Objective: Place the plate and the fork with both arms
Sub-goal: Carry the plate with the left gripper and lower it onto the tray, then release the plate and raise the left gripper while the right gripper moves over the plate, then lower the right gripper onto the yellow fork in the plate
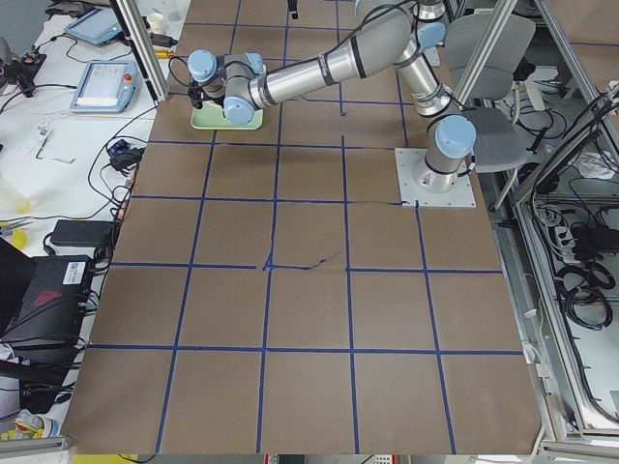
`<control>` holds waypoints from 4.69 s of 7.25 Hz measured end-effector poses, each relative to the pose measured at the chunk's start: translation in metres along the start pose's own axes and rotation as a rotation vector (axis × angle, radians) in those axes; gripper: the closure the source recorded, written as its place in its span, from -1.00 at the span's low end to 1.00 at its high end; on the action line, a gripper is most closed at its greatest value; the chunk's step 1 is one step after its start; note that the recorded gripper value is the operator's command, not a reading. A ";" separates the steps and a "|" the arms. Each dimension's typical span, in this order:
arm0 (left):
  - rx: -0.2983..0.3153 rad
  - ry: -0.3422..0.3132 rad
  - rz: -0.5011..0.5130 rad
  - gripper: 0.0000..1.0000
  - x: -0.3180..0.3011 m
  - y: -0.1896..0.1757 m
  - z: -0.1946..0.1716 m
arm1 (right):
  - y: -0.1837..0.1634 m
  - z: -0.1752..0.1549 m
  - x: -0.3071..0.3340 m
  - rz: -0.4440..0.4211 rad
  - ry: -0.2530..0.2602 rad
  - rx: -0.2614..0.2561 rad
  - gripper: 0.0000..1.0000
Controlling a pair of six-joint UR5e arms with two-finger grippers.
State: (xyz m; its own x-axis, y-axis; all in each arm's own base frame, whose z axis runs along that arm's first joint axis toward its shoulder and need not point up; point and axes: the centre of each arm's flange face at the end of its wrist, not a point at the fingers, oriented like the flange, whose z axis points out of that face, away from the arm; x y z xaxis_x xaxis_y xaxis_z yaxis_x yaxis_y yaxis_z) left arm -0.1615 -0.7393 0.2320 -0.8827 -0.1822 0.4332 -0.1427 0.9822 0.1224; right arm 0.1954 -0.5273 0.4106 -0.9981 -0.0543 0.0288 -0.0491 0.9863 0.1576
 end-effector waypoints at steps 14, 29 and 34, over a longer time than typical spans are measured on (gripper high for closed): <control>-0.009 -0.419 0.231 -1.00 0.007 0.074 -0.137 | -0.139 0.021 -0.040 0.021 -0.087 0.259 -0.15; -0.095 -0.439 0.255 -1.00 -0.040 0.134 -0.167 | -0.229 0.184 -0.112 0.104 -0.147 0.220 0.38; -0.094 -0.442 0.255 -1.00 -0.041 0.134 -0.167 | -0.227 0.178 -0.112 0.101 -0.146 0.221 1.00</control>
State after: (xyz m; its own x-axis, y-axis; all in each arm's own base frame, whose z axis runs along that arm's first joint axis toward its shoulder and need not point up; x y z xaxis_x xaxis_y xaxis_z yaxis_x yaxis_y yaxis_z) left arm -0.0700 -0.6082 0.3802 -0.9918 0.1197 0.0440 0.1250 0.9806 0.1509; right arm 0.3118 -0.7179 0.1959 -0.9923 0.0535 -0.1114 0.0603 0.9965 -0.0580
